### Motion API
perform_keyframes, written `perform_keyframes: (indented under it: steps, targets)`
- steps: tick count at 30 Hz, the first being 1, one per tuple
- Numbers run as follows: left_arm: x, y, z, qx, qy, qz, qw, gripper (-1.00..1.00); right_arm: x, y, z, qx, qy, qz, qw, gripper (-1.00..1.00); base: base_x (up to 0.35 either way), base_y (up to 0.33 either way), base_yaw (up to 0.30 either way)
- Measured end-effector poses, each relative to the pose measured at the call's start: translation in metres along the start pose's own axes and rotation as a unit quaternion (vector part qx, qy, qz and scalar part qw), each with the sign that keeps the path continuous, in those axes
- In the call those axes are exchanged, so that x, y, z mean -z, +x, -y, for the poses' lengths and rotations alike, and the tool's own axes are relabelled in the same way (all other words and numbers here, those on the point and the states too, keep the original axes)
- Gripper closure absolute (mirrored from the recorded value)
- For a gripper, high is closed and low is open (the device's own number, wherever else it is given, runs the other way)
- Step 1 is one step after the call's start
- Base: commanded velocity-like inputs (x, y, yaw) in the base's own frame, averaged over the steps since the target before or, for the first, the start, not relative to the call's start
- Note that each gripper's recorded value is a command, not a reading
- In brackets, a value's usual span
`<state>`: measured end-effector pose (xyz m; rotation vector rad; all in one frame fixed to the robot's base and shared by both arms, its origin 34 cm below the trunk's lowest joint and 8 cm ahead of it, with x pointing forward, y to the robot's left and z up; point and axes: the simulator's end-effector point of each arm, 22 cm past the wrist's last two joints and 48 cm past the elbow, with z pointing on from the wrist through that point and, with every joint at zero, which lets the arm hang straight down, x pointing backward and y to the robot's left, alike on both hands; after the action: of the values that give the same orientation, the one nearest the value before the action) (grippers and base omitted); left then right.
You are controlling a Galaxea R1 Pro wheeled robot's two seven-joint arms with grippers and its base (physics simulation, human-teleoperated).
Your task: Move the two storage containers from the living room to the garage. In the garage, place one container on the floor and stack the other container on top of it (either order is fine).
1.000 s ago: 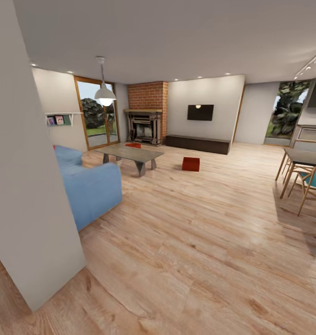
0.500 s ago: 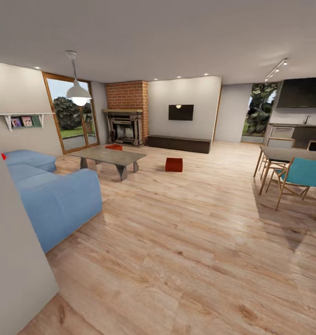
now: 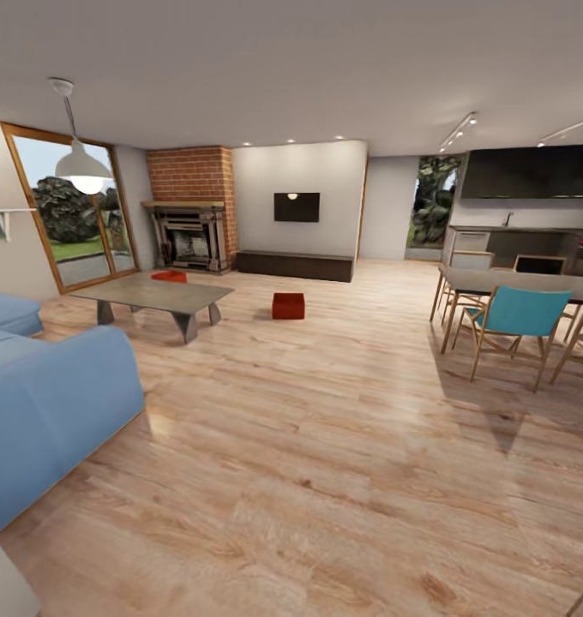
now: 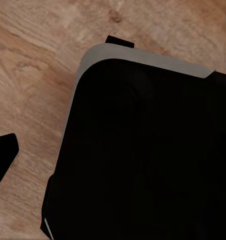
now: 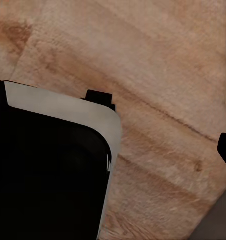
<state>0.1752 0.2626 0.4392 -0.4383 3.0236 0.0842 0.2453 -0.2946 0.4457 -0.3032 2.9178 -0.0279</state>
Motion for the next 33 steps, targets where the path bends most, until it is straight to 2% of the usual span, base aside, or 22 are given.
perform_keyframes:
  steps: [6, 33]
  targets:
    - [0.0000, 0.0001, -0.0001, 0.000, 0.000, 0.000, 1.0000, -1.00, 0.0000, -0.0001, -0.0002, 0.000, 0.000, 0.000, 1.0000, -1.00, 0.323, 0.000, -0.172]
    - [0.0000, 0.0000, 0.0000, 0.000, 0.000, 0.000, 1.0000, -1.00, 0.0001, 0.0006, 0.0014, 0.001, 0.001, -0.001, 1.0000, -1.00, 0.323, 0.000, -0.004]
